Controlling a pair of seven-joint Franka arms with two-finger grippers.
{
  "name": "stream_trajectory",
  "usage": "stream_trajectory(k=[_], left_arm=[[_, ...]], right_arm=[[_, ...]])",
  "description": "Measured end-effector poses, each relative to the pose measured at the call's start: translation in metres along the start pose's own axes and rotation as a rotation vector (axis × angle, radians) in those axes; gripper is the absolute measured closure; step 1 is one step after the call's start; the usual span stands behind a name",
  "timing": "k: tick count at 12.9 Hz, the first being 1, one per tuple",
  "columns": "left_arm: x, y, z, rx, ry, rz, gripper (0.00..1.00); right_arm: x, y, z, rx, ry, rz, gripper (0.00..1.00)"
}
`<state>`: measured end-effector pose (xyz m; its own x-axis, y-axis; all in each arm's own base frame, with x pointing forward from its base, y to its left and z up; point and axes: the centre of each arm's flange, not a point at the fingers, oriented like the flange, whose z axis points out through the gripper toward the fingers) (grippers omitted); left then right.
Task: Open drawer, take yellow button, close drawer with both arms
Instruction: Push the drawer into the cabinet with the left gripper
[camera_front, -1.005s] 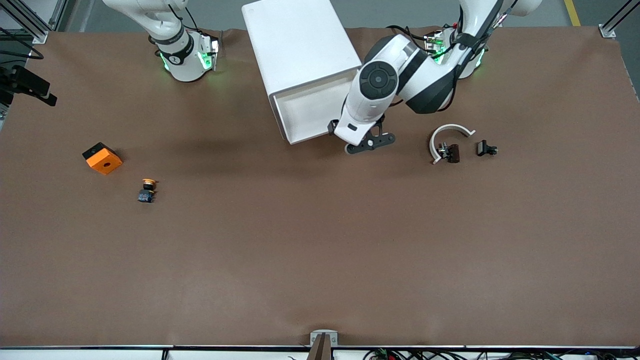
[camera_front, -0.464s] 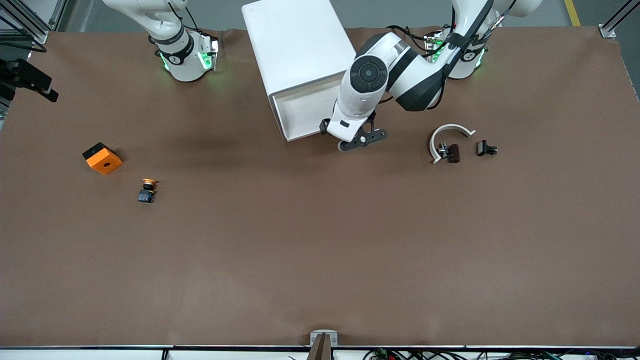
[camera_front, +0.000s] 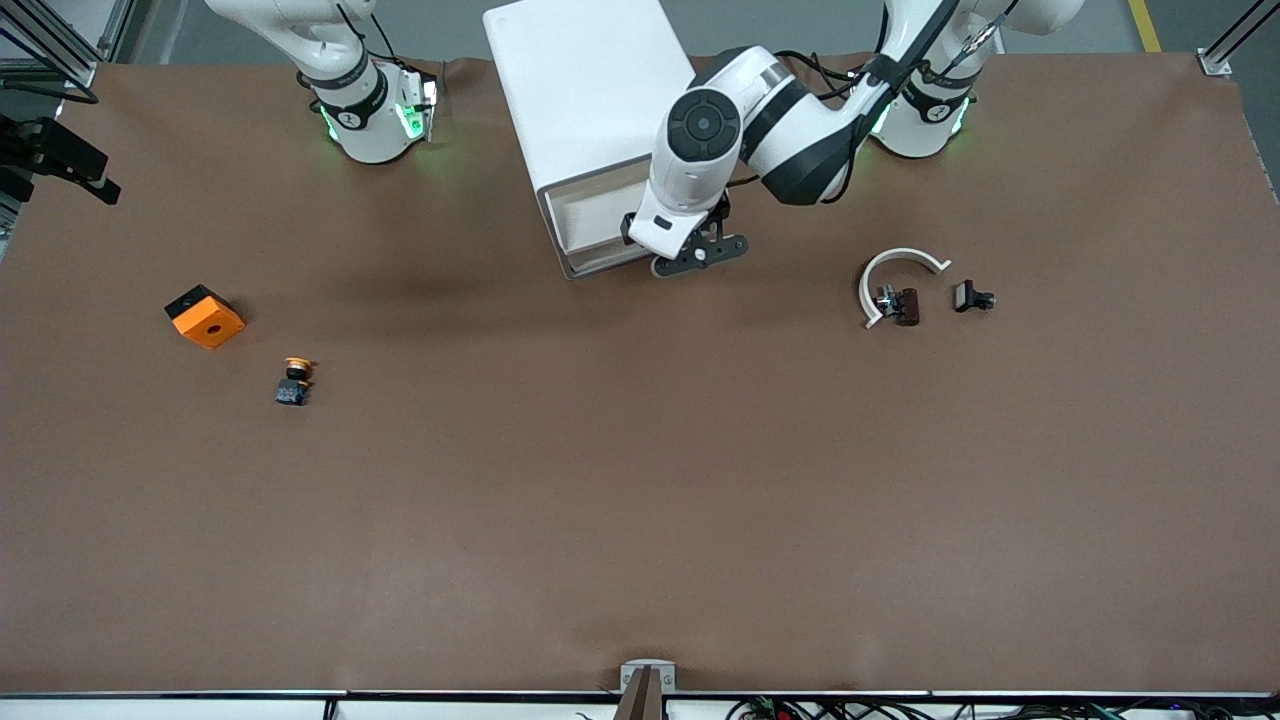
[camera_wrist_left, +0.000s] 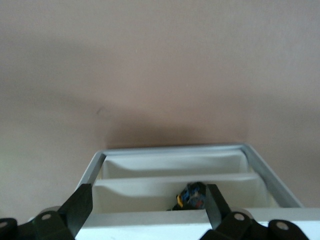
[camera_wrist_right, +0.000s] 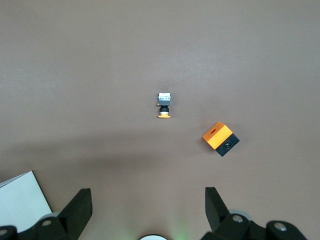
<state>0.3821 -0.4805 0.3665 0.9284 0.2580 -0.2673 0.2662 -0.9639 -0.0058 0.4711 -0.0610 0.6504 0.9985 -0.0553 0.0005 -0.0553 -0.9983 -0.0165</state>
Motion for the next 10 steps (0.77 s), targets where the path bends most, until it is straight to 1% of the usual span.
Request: stream_trajectory(k=[3, 5, 10], left_arm=[[-0.025, 0.003, 0.006, 0.047, -0.031, 0.034, 0.0], [-0.038, 0.006, 0.009, 0.059, -0.04, 0.034, 0.0], [-0.04, 0.006, 0.011, 0.057, -0.058, 0.021, 0.0]], right_arm=[[0.0, 0.0, -0.001, 0.0, 0.006, 0.0, 0.0], [0.0, 0.0, -0.002, 0.0, 0.007, 0.0, 0.0], [0.0, 0.0, -0.002, 0.0, 0.009, -0.001, 0.0]])
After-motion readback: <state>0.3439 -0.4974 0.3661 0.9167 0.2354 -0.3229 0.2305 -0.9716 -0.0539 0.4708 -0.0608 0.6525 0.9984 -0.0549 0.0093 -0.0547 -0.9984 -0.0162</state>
